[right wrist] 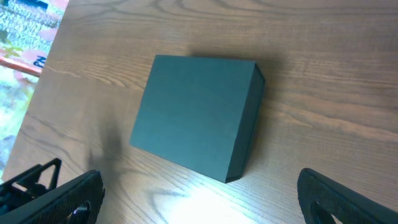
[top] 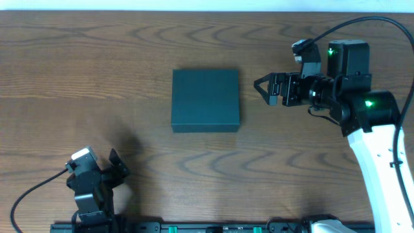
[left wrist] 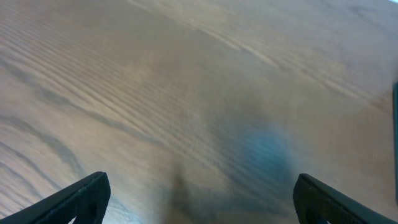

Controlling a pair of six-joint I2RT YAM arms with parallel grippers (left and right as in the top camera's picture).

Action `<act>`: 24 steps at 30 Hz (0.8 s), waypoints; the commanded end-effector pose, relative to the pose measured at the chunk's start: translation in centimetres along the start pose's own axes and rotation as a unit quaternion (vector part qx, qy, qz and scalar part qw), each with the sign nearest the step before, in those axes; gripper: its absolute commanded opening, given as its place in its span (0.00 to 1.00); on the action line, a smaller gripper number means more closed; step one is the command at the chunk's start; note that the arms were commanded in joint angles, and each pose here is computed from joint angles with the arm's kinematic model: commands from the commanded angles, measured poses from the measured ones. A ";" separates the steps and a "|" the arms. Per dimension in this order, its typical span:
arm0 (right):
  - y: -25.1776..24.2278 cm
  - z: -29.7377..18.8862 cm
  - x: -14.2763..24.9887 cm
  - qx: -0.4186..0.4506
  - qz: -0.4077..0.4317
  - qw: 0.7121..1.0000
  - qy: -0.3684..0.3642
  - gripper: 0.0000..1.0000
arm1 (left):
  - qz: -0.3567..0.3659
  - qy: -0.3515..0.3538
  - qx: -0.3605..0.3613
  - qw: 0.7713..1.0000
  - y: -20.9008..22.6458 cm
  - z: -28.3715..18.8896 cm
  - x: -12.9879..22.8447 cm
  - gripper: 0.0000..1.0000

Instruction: Pack container

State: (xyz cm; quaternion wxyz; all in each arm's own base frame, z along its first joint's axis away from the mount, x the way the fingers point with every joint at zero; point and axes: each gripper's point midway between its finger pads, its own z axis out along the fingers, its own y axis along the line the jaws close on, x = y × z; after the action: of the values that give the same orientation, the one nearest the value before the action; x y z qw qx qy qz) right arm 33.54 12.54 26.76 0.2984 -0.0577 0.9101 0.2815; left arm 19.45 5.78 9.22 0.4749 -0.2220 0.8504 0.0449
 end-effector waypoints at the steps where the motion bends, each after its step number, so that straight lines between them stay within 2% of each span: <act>1: 0.4 -0.3 0.0 -0.004 -0.010 1.000 -0.004 0.99 | 0.003 0.001 0.022 1.000 -0.7 0.6 1.0 0.95; 24: 0.4 -0.3 0.0 -0.004 -0.010 1.000 -0.004 0.99 | 0.017 -0.040 0.050 0.998 -1.7 0.1 -0.1 0.95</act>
State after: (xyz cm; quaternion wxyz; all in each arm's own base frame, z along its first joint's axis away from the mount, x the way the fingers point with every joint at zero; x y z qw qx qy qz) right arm 33.54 12.54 26.76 0.2984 -0.0578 0.9101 0.2817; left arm 20.19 4.78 9.93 0.5204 -0.1991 0.8301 0.0196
